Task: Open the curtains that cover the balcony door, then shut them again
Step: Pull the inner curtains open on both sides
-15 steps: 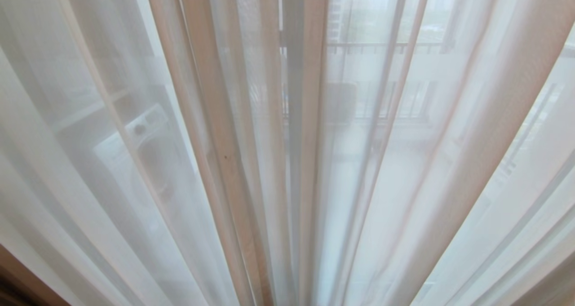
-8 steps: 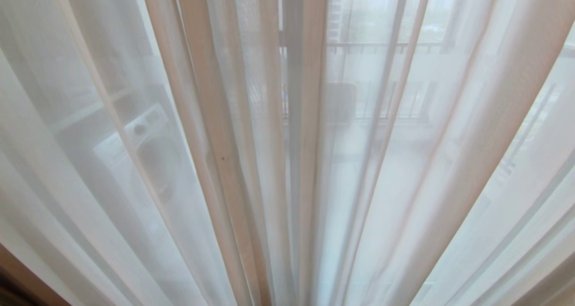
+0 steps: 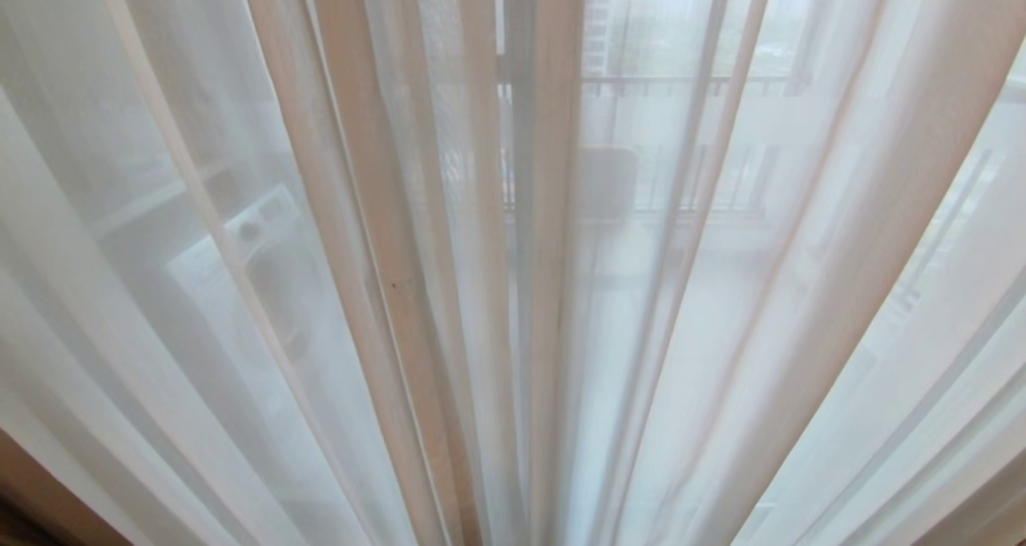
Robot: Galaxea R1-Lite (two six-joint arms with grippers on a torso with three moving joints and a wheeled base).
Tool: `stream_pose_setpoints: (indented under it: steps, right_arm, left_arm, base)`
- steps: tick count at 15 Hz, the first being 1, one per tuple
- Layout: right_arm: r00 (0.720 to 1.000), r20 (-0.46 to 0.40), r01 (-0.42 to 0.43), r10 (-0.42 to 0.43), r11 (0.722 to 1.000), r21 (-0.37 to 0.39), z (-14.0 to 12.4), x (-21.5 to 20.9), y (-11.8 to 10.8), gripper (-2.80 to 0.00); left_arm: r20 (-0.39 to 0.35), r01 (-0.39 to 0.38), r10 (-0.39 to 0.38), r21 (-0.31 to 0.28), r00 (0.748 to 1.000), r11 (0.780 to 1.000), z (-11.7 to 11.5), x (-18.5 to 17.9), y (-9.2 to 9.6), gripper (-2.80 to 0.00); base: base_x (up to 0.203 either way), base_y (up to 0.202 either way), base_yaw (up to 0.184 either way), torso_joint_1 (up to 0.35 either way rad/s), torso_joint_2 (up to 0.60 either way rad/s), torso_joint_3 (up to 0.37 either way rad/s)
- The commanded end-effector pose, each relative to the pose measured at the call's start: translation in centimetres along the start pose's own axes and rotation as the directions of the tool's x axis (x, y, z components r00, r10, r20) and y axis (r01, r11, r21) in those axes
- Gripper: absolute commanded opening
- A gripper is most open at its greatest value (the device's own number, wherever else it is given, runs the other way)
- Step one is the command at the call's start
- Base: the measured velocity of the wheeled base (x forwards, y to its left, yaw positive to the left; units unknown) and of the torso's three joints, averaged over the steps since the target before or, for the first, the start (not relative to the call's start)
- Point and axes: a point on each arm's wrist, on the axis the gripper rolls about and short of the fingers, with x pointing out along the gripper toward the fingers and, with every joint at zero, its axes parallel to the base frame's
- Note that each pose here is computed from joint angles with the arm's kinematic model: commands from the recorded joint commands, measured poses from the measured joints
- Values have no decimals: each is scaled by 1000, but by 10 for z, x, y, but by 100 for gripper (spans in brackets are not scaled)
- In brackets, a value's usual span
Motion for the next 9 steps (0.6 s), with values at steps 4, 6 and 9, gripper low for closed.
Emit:
stream_pose_setpoints:
  steps: [4, 6, 9]
  right_arm:
    - [1000, 1, 0, 0, 1000, 0, 0, 0, 0, -280]
    - [1000, 1, 0, 0, 1000, 0, 0, 0, 0, -280]
    - [1000, 1, 0, 0, 1000, 0, 0, 0, 0, -280]
  left_arm:
    - [47, -2, -1, 61, 999, 998, 6, 0, 0, -280]
    - [68, -4, 0, 58, 998, 998, 15, -1, 1, -280]
    - [59, -4, 2, 45, 998, 999, 35, 5, 2, -280]
  base:
    - [0, 0, 0, 0, 0, 0]
    - [0, 0, 0, 0, 0, 0]
    - [0, 0, 0, 0, 0, 0]
